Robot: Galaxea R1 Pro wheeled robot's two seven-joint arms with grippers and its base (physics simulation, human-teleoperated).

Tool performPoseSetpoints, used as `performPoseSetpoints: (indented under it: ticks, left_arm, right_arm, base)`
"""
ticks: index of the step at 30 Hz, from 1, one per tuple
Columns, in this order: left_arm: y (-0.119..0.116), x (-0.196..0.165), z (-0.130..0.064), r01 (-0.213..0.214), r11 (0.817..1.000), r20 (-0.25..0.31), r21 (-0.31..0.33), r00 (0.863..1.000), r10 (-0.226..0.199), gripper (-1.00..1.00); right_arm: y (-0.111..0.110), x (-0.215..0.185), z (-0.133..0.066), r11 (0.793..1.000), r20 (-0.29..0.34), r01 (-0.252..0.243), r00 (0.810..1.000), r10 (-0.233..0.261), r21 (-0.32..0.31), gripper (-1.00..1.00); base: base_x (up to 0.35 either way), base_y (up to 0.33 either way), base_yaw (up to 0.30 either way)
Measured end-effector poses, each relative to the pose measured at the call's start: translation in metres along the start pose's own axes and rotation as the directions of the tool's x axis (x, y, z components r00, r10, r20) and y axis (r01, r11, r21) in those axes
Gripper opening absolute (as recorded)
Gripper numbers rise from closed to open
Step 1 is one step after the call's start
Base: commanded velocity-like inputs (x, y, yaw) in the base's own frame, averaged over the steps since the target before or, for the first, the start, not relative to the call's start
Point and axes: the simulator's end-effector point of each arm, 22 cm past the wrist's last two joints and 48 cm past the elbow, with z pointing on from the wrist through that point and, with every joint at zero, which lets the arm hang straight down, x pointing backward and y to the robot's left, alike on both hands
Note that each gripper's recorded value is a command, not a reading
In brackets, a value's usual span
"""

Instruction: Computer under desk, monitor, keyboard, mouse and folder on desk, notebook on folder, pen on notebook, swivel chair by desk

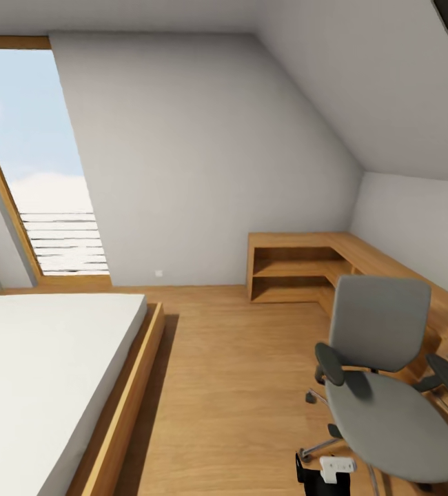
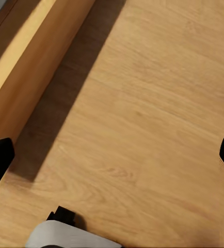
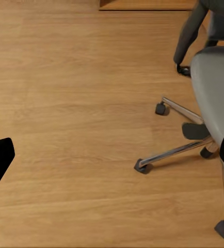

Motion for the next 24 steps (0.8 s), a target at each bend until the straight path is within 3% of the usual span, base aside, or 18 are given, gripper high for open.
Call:
performPoseSetpoints:
  ticks: [24]
  left_arm:
    - [-0.0002,0.0,0.0,-0.001,1.0,0.0,0.0,1.0,0.001,1.0]
  right_arm:
    - [0.0024,0.0004,-0.0003,1.0,-0.001,-0.002,1.0,0.002,-0.003,1.0]
  base:
    - [0.332,0.0,0.0]
